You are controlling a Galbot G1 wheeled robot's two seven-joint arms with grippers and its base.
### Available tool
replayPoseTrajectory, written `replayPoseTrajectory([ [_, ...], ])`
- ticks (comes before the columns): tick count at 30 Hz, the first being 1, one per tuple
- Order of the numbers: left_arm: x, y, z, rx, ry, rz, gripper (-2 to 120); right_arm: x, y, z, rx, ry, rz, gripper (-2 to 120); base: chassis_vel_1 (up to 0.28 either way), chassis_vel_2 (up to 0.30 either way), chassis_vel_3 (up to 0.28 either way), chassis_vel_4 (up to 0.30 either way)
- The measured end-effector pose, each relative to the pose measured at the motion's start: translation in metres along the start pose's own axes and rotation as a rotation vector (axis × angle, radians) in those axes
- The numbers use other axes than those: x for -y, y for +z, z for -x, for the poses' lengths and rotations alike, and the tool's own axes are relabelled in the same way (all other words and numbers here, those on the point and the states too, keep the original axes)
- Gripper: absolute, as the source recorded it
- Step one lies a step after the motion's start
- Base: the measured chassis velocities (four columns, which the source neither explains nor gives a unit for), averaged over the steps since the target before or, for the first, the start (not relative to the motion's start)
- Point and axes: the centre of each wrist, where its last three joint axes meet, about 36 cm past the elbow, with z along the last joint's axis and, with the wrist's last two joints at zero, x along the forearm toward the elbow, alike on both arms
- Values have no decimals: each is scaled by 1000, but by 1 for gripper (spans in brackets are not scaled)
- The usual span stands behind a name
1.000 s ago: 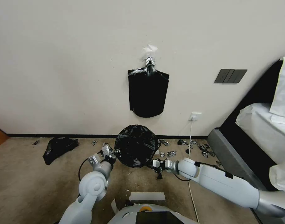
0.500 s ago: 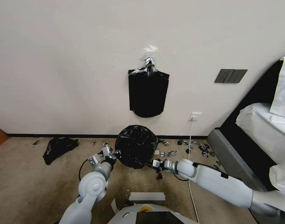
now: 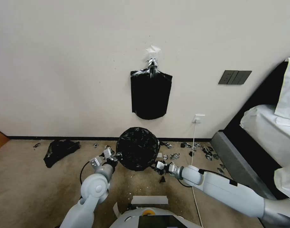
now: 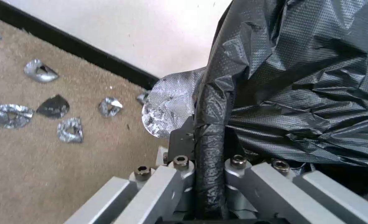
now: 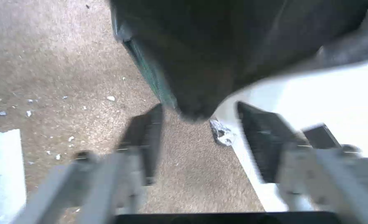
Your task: Place a trash bag onto the trash bin.
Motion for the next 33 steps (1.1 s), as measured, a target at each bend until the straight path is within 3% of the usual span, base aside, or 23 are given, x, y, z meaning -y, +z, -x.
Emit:
replayPoseTrajectory([
  [7,-2,-3,2,14,-7,-1,1,-4,-2,-11,-1,27,11,81,0,0,0,0],
  [10,-4,-5,1,21,-15,1,1,-2,-9,-30,-35,89,0,96,0,0,0,0],
  [14,-6,-5,1,21,-19,3,1,-2,-19,-40,-69,147,-2,100,0,0,0,0],
  [15,-6,-5,0,21,-22,7,1,-4,-33,-51,-99,219,8,100,0,0,0,0],
  [17,-6,-4,0,25,-25,13,1,-6,-42,-57,-111,253,14,96,0,0,0,0],
  [20,-6,0,3,44,-39,38,1,-10,-86,-79,-124,324,15,82,0,0,0,0],
  [23,-7,2,4,54,-44,52,1,-10,-111,-92,-118,331,12,72,0,0,0,0],
  [28,-10,6,7,106,-56,134,1,-13,-152,-114,-75,317,-5,51,0,0,0,0],
  [30,-9,7,7,117,-57,152,1,-13,-157,-117,-67,310,-1,47,0,0,0,0],
  [33,-8,13,6,162,-54,216,1,-14,-177,-120,-46,259,51,34,0,0,0,0],
])
